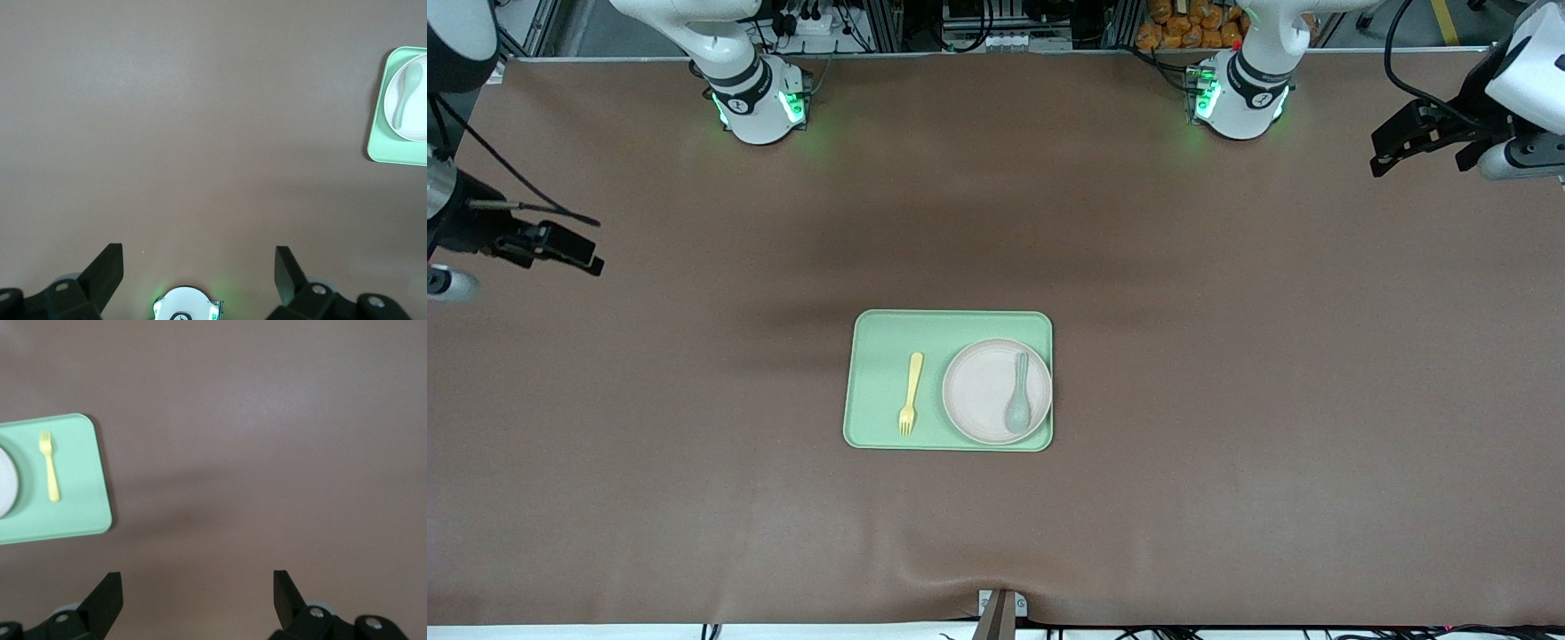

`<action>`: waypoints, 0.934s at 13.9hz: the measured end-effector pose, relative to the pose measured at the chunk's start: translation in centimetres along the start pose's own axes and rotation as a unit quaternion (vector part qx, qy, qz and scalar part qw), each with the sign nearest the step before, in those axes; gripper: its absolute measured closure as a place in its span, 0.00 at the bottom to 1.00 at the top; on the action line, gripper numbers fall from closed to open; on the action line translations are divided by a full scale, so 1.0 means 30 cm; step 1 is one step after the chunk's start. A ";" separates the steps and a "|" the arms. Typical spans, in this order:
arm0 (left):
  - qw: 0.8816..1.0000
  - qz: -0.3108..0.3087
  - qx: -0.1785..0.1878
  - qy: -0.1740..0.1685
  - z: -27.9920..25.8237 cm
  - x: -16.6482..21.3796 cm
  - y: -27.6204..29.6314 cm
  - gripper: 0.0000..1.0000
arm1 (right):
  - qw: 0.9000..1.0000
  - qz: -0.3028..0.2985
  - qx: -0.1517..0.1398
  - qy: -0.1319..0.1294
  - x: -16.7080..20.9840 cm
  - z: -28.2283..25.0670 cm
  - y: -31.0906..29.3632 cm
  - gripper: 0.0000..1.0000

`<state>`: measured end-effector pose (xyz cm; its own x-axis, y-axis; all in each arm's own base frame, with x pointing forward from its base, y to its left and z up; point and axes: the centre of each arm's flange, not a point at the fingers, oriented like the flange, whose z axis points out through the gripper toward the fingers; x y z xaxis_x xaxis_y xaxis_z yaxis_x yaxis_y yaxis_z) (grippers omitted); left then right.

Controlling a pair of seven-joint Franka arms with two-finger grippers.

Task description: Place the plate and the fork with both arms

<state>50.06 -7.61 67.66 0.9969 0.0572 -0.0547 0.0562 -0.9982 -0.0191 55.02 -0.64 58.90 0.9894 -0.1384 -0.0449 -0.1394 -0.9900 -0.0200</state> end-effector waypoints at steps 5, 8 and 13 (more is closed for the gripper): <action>1.000 0.000 0.000 -0.001 0.003 0.001 -0.001 0.00 | 1.000 0.010 -0.007 0.015 0.018 -0.070 0.042 0.00; 1.000 0.000 0.000 -0.001 0.004 0.002 -0.001 0.00 | 1.000 0.010 -0.007 0.017 0.049 -0.123 0.042 0.00; 1.000 -0.004 0.000 -0.001 0.004 0.005 -0.016 0.00 | 1.000 0.004 -0.008 0.004 0.056 -0.104 0.019 0.00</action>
<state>50.17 -7.11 67.54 0.9962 0.0659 -0.0572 0.0649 -0.9977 -0.0193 56.73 -1.53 61.92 0.9885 -0.1464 -0.0367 -0.1466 -0.9892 -0.0034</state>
